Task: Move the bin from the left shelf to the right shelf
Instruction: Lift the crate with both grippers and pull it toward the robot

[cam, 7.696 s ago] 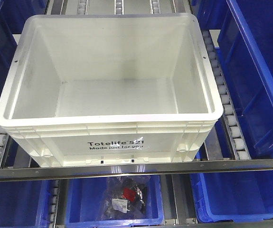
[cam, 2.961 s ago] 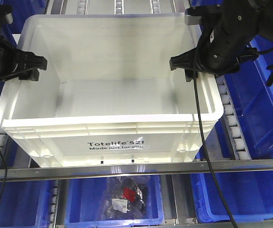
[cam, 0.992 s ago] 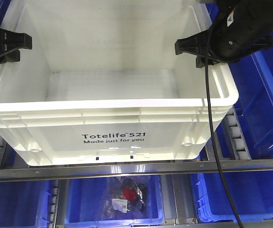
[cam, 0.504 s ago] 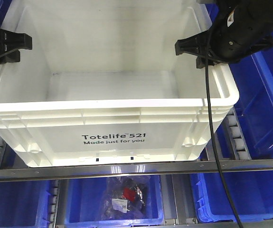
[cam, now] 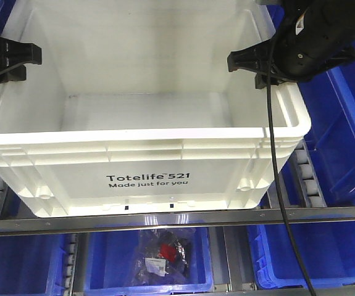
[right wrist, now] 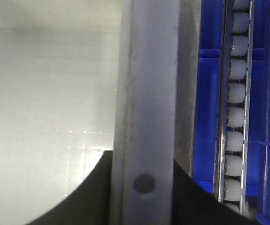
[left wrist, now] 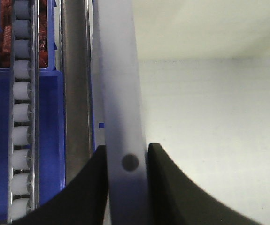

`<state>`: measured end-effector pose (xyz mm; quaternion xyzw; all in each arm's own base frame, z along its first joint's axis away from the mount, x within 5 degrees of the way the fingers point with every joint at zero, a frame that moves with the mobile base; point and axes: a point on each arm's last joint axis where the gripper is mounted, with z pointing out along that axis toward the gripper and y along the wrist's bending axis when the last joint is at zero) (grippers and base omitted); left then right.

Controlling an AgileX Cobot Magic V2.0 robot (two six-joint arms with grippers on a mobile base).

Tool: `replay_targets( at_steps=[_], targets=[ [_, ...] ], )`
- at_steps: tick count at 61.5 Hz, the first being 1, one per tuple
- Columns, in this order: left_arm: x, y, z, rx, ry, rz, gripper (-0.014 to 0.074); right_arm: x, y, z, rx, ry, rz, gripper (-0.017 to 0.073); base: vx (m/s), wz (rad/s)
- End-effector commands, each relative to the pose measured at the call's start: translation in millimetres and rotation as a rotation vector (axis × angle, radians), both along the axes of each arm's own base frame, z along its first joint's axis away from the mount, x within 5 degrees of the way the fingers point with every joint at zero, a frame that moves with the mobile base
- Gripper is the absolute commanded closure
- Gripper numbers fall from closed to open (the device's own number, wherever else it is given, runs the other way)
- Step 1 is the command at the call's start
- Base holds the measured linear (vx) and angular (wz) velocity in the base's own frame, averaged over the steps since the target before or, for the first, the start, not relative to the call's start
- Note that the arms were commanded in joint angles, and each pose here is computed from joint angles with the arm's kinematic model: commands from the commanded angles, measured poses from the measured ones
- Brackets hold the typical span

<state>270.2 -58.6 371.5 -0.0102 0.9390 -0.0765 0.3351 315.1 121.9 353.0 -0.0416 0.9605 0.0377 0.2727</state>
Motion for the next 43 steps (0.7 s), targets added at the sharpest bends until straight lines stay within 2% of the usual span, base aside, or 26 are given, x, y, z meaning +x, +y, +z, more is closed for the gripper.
replay_targets(
  at_steps=[1, 43],
  targets=[
    [-5.0, 2.3, 32.0, -0.016, -0.190, -0.007, 0.0446, -3.4, -9.1, 34.3, -0.006, -0.183, 0.008, 0.0477, 0.00, 0.00],
    [-4.9, 2.4, 32.1, -0.015, -0.191, -0.007, 0.0446, -3.4, -9.1, 34.3, -0.006, -0.183, 0.008, 0.0477, 0.00, 0.00]
  ],
)
